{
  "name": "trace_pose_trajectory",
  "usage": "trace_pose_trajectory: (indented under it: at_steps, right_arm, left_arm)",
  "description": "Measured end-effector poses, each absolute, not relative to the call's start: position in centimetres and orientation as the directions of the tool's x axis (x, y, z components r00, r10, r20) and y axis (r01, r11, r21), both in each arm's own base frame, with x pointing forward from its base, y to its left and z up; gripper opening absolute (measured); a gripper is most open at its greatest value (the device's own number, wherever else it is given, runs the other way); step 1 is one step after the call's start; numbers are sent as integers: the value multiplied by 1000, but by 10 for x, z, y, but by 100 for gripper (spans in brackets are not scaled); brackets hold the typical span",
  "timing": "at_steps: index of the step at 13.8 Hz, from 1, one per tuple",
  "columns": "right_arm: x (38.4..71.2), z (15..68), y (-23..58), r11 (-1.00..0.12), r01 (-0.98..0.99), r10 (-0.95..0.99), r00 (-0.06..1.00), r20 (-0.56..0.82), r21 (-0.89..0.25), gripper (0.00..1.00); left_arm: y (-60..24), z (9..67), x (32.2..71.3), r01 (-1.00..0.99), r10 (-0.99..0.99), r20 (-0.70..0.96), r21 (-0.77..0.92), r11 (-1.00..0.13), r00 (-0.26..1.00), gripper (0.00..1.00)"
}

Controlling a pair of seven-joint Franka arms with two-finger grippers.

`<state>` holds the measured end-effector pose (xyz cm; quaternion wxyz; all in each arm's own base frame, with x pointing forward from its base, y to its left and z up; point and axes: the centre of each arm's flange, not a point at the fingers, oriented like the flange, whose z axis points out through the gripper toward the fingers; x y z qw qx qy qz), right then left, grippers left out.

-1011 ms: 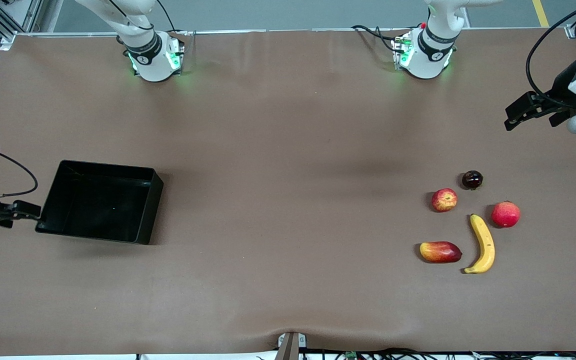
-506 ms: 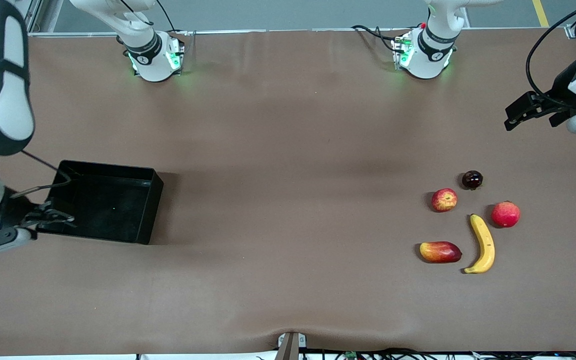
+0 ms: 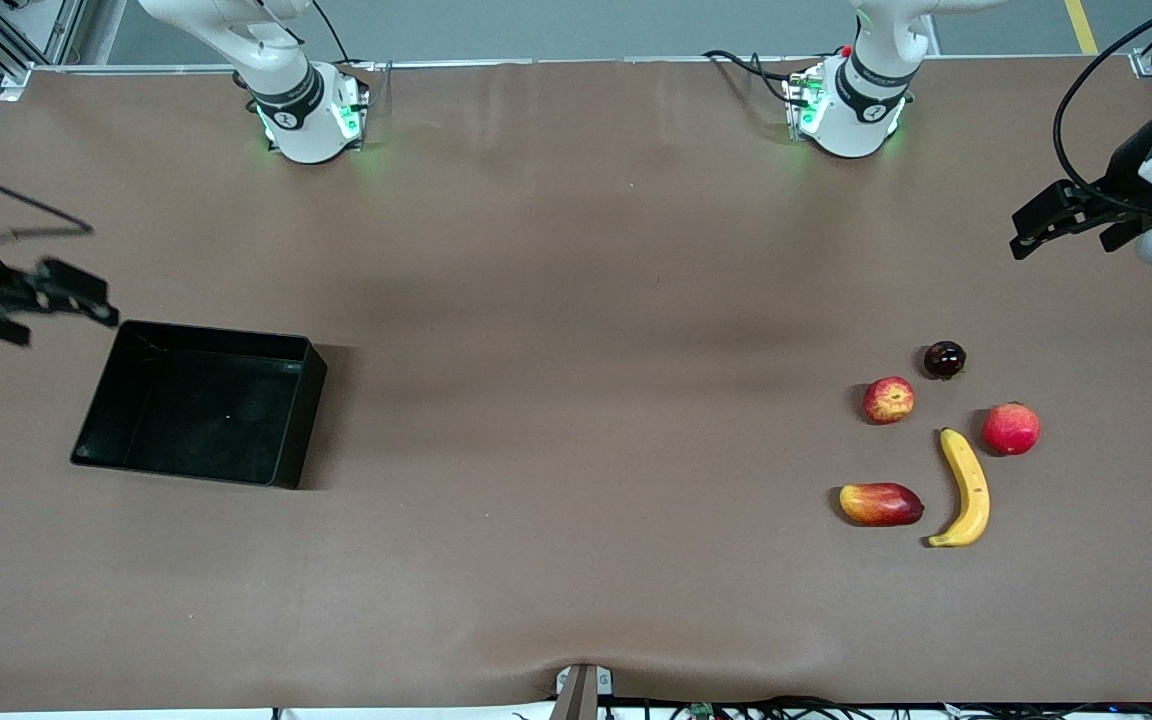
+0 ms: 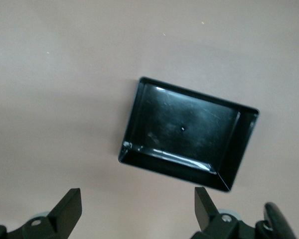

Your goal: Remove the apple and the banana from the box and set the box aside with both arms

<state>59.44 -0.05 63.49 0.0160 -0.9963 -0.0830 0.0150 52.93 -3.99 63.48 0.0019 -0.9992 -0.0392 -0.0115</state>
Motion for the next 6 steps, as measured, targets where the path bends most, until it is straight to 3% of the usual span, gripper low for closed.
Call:
trace_pose_trajectory:
  at_steps: [2,6]
  right_arm:
    - [580,639,-11,-987,158,156,987,-45,38,100]
    - [542,654,-16,-986,154,152,988,-38,57,100]
  left_arm:
    - [-40,638,529,78,78,30,-2,-997,996,100]
    - [-40,644,529,78,78,41,0,-997,996,100]
